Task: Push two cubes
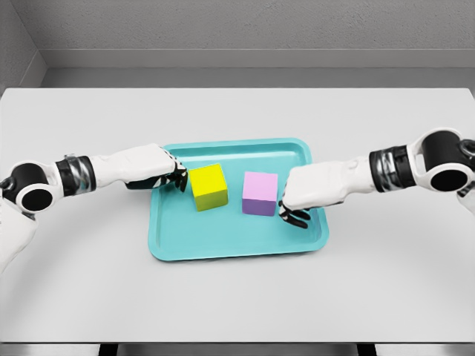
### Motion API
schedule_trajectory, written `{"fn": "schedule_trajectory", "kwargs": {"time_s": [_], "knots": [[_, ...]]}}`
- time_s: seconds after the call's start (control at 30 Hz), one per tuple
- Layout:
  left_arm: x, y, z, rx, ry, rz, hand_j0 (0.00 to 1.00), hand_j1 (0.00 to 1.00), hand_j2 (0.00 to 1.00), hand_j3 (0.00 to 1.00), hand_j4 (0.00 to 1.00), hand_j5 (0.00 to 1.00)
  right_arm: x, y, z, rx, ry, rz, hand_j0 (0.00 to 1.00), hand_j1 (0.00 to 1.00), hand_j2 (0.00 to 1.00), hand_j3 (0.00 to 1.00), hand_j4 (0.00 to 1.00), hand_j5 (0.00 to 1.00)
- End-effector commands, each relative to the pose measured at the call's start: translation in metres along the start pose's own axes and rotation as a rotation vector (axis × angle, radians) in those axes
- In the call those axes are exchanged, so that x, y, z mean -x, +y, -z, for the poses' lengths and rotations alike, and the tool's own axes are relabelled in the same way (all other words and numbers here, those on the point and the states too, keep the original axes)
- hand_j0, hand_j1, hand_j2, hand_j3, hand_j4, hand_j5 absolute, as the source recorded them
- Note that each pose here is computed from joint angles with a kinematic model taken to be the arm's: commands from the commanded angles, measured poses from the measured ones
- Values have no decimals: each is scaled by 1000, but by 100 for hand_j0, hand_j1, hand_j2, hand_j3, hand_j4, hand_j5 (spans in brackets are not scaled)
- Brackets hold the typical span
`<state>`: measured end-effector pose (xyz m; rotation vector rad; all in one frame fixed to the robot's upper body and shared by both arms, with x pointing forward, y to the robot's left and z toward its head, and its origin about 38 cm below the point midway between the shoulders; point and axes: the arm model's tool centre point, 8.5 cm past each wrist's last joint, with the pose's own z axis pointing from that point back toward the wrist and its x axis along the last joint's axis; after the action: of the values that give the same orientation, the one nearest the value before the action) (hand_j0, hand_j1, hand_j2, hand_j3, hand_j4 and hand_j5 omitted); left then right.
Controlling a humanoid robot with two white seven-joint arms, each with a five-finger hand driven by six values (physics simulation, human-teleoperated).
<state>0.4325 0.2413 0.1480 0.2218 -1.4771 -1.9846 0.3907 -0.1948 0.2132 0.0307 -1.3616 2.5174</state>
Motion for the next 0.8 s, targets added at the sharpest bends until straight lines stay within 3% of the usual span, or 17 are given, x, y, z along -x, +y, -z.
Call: {"fn": "schedule_trajectory", "kwargs": {"time_s": [0.0,0.27,0.77], "knots": [[0,1,1,-6,-1,-7,39,39,39,39,39,39,-2,3,3,-5,-10,10,11,11,11,11,11,11],[-5,4,10,-9,-9,9,39,39,39,39,39,39,-9,2,26,-18,-65,6,11,11,11,11,11,11],[-10,9,21,17,-21,54,36,36,36,36,36,36,5,4,35,-14,-47,43,11,11,11,11,11,11]]}}
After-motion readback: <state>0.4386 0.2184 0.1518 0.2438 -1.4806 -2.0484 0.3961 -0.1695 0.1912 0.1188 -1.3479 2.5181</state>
